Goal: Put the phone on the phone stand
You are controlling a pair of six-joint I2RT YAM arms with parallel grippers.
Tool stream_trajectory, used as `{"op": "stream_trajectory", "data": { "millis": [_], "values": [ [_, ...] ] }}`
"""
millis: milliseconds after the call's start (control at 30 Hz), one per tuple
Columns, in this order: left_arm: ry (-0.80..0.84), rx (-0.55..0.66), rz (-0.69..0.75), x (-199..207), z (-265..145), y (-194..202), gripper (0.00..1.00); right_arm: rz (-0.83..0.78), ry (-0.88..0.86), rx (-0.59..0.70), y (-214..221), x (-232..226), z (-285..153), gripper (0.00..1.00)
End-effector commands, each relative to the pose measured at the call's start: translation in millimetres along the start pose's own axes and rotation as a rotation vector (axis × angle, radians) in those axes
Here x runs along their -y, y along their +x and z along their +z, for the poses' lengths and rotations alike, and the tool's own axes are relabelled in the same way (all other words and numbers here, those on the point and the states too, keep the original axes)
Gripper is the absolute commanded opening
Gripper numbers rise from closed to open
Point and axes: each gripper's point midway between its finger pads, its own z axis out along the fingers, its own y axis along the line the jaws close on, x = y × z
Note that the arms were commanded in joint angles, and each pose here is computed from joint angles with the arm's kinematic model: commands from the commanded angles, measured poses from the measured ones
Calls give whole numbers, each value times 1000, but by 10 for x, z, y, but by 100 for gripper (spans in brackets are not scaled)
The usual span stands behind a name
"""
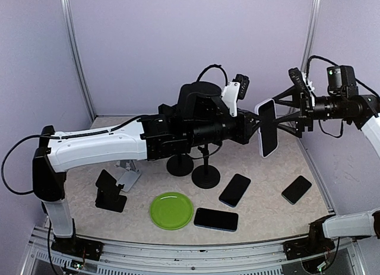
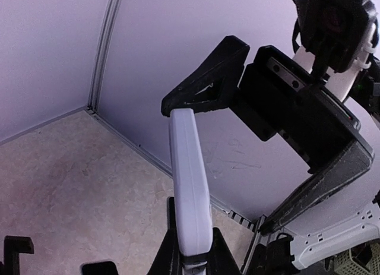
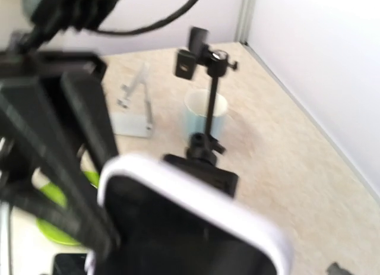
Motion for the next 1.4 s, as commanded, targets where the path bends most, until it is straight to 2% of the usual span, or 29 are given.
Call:
{"op": "stream_trajectory", "data": {
  "millis": [0, 233, 533, 667, 900, 1000, 1033, 1067, 1133, 1267, 1300, 1367],
  "values": [
    [188, 107, 191, 332, -561, -741, 0, 30, -111, 19, -33, -185, 11, 99],
    [302, 25, 339, 419, -771, -663, 0, 83, -269, 11, 121, -370, 83, 82],
    [377, 47, 386, 566, -826, -727, 0, 100, -382, 54, 162, -601, 118, 60],
    [373, 57, 400, 563, -806, -743, 0, 109, -396, 46, 190, -633, 147, 45],
    [378, 62, 401, 563, -767, -736, 0, 120, -414, 35, 238, -662, 191, 25],
    [370, 62, 390, 546, -736, -735, 0, 108, -414, 41, 223, -662, 191, 8],
    [360, 61, 380, 533, -722, -738, 6, 106, -414, 44, 212, -665, 186, 2],
    [347, 59, 373, 506, -701, -735, 18, 102, -413, 47, 207, -663, 185, 0],
    [326, 57, 358, 456, -675, -737, 35, 104, -407, 48, 197, -650, 189, 0],
    [253, 73, 310, 333, -624, -768, 63, 106, -382, 44, 179, -594, 206, 0],
    [206, 85, 286, 265, -601, -788, 72, 109, -368, 43, 170, -566, 214, 0],
    [78, 127, 230, 117, -582, -846, 84, 106, -335, 41, 143, -504, 224, 0]
  ]
}}
